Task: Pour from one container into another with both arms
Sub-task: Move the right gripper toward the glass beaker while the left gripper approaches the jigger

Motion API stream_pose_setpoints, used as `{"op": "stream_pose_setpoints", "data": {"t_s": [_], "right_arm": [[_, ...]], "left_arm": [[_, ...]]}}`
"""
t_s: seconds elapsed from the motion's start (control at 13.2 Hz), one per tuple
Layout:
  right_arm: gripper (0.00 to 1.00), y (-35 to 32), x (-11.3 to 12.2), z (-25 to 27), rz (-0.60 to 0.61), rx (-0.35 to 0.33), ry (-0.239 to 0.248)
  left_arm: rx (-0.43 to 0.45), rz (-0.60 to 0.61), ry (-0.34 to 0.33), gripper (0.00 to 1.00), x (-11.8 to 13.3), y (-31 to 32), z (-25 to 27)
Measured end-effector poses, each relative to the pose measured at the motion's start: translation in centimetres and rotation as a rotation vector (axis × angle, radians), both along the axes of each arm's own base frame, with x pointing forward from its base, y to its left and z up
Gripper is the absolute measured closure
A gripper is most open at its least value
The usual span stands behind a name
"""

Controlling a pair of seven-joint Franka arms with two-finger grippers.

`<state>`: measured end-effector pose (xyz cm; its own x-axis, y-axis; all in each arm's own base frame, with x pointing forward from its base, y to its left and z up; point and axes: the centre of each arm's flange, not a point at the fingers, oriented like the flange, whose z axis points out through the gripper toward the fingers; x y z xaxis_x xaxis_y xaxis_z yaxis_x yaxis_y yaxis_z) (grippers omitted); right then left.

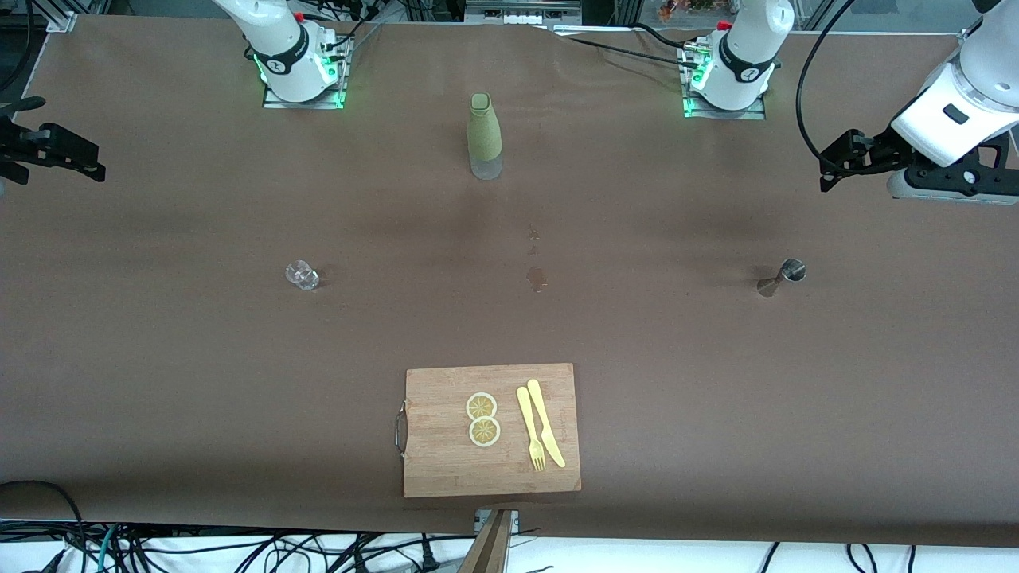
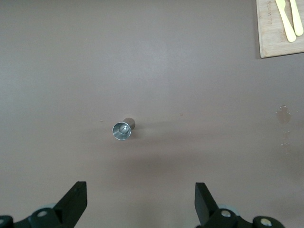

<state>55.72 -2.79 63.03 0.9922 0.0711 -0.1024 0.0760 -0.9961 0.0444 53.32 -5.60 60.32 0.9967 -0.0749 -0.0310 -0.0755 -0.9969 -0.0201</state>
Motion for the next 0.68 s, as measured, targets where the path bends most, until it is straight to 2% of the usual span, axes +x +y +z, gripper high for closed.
{"op": "stream_pose_setpoints", "data": {"t_s": [0.38,0.68], "right_arm": [[0.00,0.0,0.0,0.0,0.000,0.000,0.000],[0.00,0.0,0.0,0.0,0.000,0.000,0.000]], "left_arm": [[0.047,0.001,0.037,0.00,-0.4,0.7,-0.7],[0.050,0.006,0.051,0.00,-0.4,2.3,-0.7]]}}
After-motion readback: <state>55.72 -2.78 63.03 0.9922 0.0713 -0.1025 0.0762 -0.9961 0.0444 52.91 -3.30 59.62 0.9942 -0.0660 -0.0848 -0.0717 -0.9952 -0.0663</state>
